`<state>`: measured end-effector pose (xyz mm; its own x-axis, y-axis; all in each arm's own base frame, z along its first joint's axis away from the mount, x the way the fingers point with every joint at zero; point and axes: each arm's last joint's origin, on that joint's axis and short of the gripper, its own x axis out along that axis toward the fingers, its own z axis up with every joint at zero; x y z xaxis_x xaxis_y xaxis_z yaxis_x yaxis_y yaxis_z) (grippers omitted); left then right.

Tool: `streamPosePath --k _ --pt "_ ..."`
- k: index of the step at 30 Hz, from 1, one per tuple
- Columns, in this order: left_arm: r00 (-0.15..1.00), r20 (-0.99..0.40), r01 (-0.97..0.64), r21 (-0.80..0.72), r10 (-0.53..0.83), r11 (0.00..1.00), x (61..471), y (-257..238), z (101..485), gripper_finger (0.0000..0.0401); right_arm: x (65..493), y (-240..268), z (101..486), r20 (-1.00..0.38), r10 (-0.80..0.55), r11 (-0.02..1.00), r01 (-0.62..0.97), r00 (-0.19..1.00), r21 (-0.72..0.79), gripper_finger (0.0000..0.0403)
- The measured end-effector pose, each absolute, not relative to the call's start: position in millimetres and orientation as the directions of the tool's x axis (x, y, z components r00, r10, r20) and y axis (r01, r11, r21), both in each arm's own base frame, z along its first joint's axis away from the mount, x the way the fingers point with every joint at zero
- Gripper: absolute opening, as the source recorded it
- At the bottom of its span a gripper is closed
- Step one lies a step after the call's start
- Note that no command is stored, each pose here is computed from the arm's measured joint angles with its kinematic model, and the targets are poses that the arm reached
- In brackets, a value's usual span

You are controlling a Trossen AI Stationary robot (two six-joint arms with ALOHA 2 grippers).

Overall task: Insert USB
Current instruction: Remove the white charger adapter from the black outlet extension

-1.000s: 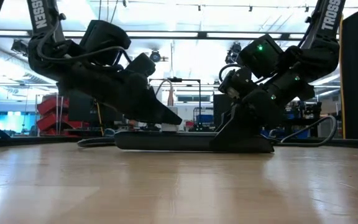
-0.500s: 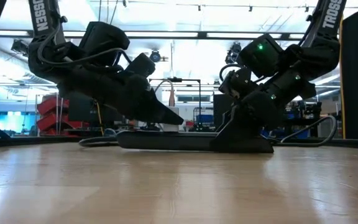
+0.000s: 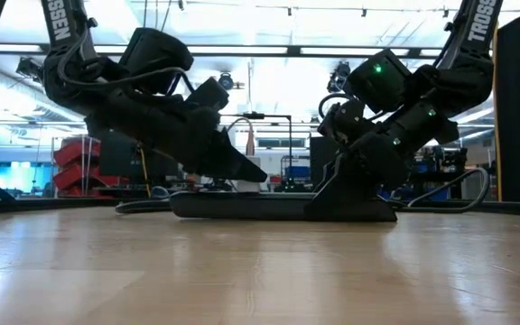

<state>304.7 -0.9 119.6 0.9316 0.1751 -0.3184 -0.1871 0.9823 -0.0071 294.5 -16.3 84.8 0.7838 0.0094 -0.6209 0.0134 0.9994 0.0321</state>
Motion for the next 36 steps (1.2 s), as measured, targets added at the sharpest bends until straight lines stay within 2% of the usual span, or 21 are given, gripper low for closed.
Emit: streamPosePath --k 12,27,36 --pt "0.943 -0.283 -0.168 0.049 0.175 0.985 303.7 -0.8 127.3 0.0155 294.5 -16.5 85.3 -0.615 0.007 0.999 0.017 0.789 0.033 0.0204" --pt "0.943 -0.293 -0.16 0.009 0.156 0.987 300.5 -1.2 137.8 0.0155 296.0 -16.4 87.3 -0.597 0.02 0.999 0.008 0.802 0.043 0.0202" --pt "0.945 -0.292 -0.157 -0.009 0.148 0.988 304.5 -2.3 141.0 0.0155 300.1 -16.8 92.8 -0.523 0.022 0.997 0.02 0.852 0.075 0.0239"
